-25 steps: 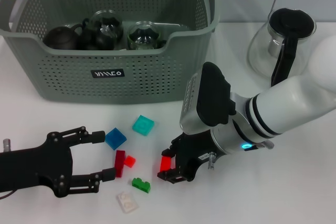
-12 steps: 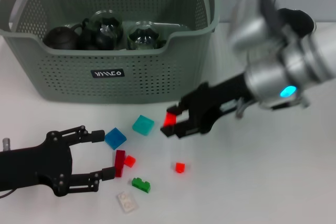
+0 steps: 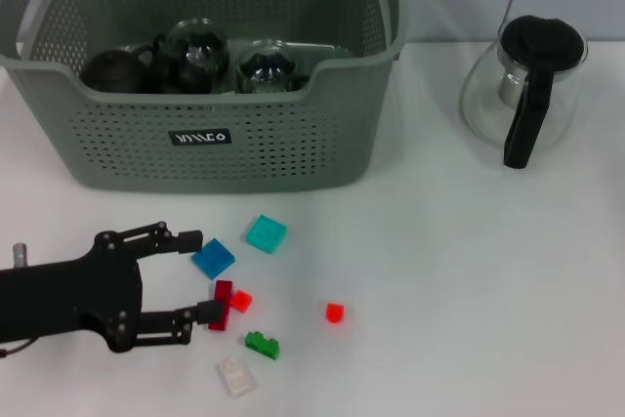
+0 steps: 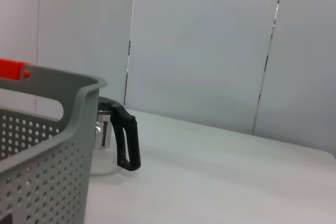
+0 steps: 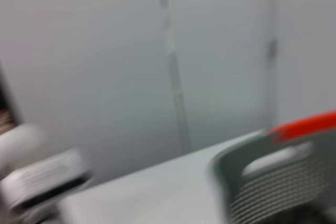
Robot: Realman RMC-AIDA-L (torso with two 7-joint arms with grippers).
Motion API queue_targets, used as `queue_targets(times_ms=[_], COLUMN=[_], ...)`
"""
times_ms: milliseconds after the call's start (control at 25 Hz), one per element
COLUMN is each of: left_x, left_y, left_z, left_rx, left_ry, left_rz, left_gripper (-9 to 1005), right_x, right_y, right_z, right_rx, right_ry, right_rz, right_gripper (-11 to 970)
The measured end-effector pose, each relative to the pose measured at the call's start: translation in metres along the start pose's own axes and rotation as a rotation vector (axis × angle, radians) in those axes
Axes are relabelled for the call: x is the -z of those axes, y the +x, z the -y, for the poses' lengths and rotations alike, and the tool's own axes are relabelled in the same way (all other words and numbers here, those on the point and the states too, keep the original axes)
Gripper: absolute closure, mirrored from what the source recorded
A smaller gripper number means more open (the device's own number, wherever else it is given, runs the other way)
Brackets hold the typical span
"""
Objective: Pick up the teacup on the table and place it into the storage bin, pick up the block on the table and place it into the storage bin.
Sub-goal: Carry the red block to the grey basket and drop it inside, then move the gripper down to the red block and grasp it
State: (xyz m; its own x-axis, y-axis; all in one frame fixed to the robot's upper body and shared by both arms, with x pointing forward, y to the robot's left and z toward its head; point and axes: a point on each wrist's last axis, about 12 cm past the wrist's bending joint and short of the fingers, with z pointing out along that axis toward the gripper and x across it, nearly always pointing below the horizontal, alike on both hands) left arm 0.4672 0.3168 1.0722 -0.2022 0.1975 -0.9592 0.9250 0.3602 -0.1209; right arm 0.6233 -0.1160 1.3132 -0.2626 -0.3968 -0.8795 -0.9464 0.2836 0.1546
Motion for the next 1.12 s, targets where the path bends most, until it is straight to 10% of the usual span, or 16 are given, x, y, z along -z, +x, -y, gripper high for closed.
queue_targets(times_ms=[160, 640, 1120], left_x=[-0.003, -0.001, 0.006], left_y=[-0.003, -0.002, -0.005], left_z=[-0.003, -0.004, -0.003], left_rx=[-0.007, -0.004, 0.018], left_ry=[0.001, -0.002, -0.003], left_rz=[0.0, -0.007, 0.011], left_gripper=[166, 166, 166], right_x=[-0.03, -0.077, -0.003], right_y=[-0.023, -0.002, 0.041], right_z=[0.02, 0.048, 0.003], right_rx=[0.009, 0.05, 0.143], right_ry=[0.152, 0.347, -0.017], right_rz=[-0.02, -0.077, 0.232], right_gripper=[451, 411, 40])
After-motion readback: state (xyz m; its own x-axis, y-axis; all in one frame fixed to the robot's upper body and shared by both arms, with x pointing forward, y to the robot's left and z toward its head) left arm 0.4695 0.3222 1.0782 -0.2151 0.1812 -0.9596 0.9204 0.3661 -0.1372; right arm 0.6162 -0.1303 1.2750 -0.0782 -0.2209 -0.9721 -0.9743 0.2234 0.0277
